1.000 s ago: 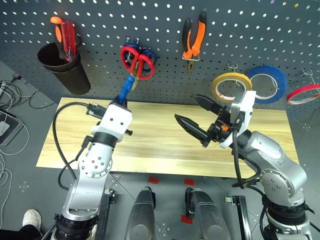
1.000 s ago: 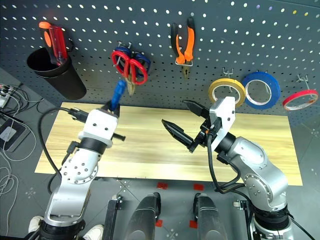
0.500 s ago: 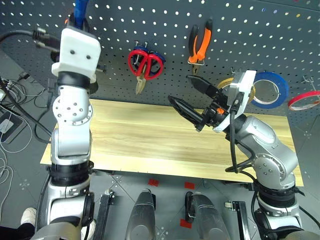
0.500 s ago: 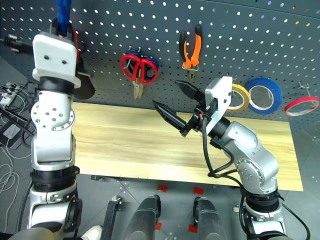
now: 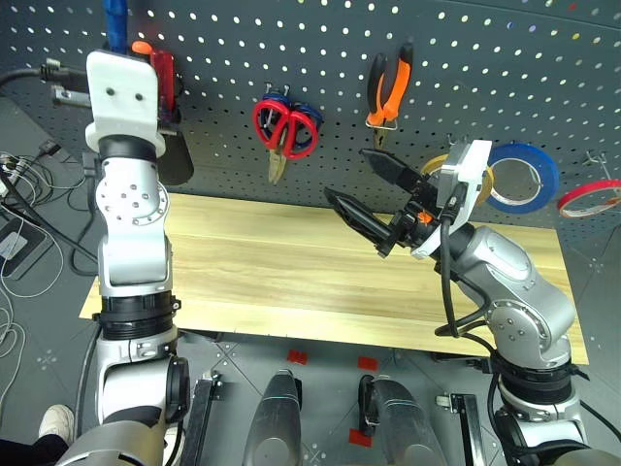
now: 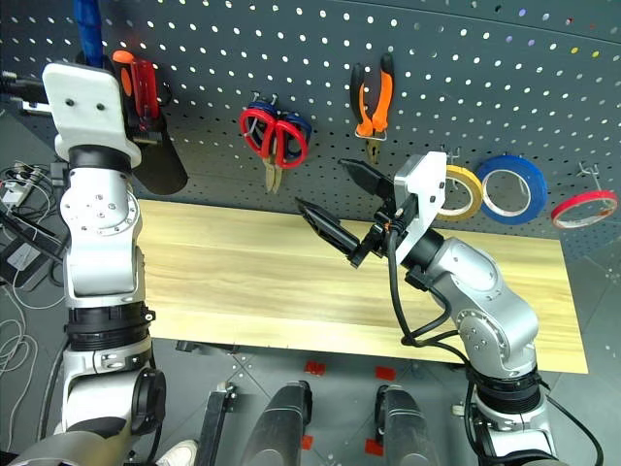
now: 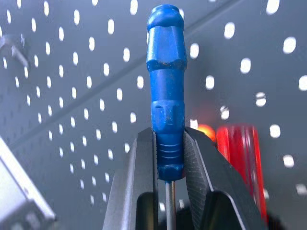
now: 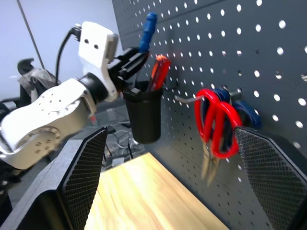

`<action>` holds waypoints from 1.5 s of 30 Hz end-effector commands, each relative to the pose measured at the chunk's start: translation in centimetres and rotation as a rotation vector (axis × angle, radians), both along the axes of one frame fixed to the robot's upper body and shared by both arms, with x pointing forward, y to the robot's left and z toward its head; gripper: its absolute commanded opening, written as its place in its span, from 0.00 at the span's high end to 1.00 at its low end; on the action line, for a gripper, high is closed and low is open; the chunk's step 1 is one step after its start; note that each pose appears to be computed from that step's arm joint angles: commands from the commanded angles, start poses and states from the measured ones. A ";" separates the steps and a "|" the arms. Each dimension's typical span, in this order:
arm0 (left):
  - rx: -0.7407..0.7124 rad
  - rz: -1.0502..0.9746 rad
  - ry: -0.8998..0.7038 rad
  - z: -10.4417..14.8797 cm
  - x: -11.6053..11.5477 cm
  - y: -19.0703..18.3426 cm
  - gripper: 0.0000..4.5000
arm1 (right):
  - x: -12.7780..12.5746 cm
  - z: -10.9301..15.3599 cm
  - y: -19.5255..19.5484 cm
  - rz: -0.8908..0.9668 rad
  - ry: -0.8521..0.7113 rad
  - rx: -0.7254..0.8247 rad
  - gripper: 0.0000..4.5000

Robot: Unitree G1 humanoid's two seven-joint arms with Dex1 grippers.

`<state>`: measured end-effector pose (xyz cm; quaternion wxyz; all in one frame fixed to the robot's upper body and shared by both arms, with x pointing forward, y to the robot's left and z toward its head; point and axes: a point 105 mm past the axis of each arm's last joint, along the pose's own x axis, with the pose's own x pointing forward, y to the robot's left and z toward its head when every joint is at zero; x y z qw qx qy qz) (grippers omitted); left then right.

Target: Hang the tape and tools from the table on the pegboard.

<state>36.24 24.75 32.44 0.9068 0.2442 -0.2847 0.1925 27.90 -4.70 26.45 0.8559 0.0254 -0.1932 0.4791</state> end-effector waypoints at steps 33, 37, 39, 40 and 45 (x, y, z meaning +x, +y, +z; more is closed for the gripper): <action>-0.135 -0.665 0.454 -9.9 -3.5 -10.8 0.01 | 0.4 -4.1 -6.4 -0.504 0.048 -0.181 0.00; -0.200 -0.642 0.587 -14.5 -4.0 -10.8 0.01 | 0.9 -6.9 -8.8 -0.720 0.127 -0.226 0.00; -0.247 -0.631 0.631 -16.2 -3.8 -10.8 0.01 | 1.1 -8.6 -10.3 -0.821 0.189 -0.254 0.00; -0.268 -0.626 0.646 -16.8 -3.6 -10.8 0.01 | 1.2 -9.4 -11.0 -0.865 0.218 -0.265 0.00; -0.356 -0.587 0.744 -20.3 -2.2 -10.6 0.01 | 0.9 -13.0 -14.6 -1.090 0.385 -0.238 0.00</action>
